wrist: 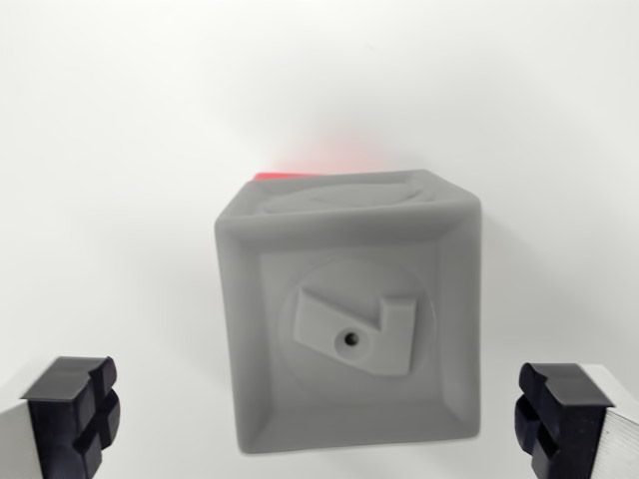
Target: Destack cube
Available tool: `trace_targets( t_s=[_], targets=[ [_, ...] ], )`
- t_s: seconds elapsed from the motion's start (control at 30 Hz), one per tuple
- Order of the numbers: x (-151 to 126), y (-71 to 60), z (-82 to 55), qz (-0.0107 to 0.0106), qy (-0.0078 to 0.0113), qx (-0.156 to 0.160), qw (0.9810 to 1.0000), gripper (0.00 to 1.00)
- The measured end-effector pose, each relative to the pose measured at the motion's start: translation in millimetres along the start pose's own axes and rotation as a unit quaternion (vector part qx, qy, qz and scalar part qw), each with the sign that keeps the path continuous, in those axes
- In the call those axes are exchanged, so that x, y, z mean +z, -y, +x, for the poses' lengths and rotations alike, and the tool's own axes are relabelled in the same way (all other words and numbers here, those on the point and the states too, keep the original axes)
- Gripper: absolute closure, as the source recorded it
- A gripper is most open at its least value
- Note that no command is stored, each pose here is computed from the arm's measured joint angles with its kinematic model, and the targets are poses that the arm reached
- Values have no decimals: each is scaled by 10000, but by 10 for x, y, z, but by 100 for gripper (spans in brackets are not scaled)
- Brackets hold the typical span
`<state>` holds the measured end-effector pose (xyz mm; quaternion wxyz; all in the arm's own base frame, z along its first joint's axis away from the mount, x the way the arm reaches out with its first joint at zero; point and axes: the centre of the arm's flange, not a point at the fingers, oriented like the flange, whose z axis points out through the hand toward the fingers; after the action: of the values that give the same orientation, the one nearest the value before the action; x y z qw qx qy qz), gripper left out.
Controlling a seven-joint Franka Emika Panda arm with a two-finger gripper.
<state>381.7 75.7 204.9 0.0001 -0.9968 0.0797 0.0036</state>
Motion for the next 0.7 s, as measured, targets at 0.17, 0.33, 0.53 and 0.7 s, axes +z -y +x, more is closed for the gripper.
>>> trace_targets(
  t_s=[0.17, 0.33, 0.53, 0.7],
  targets=[
    [147, -5, -7, -3, 4, -1, 10000, 0],
    [245, -7, -3, 0, -3, 2, 10000, 0],
    [335, -9, -4, 0, -2, 4, 10000, 0],
    [364, -11, -4, 1, -7, 7, 10000, 100]
  ],
)
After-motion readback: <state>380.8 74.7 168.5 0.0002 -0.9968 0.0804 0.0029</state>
